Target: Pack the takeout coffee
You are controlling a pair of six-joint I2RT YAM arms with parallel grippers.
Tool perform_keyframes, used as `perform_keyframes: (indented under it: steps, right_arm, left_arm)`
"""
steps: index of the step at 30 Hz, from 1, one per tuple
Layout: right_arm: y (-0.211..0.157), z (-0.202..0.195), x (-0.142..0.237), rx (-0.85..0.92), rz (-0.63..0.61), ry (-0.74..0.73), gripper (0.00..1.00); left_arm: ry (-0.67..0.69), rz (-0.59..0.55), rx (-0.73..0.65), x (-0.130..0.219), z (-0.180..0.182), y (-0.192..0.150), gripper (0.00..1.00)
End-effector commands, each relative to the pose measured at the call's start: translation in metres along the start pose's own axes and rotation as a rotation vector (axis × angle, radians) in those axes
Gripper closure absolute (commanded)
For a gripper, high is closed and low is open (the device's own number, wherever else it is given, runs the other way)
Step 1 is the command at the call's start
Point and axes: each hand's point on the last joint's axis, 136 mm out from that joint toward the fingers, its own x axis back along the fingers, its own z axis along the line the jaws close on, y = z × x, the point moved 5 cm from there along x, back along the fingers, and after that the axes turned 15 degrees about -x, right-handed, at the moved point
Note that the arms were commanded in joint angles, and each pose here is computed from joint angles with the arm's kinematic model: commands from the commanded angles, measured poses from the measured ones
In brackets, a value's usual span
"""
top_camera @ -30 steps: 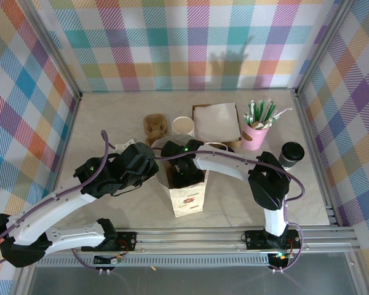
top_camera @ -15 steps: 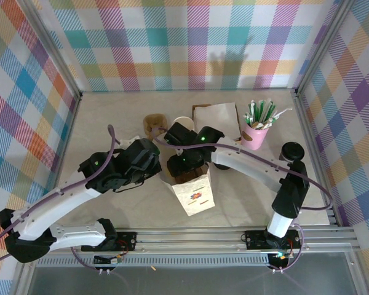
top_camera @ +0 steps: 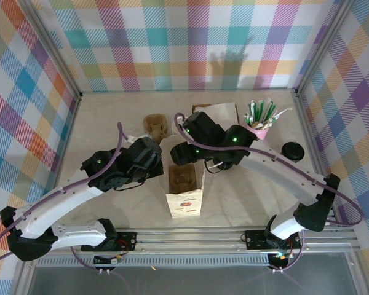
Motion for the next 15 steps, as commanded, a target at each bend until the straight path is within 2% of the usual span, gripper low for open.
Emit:
perform_keyframes:
  steps: [1, 9, 15]
  right_arm:
    - [0.008, -0.003, 0.021, -0.003, -0.079, 0.021, 0.39]
    - [0.033, -0.019, 0.088, -0.015, -0.344, 0.063, 0.41]
    - [0.053, -0.034, 0.112, 0.003, -0.467, 0.002, 0.40]
  left_arm:
    - [-0.029, -0.018, -0.051, 0.007, -0.001, -0.001, 1.00]
    - [-0.146, -0.025, -0.165, 0.014, -0.019, 0.004, 1.00]
    - [-0.160, -0.010, -0.246, 0.018, -0.017, 0.000, 1.00]
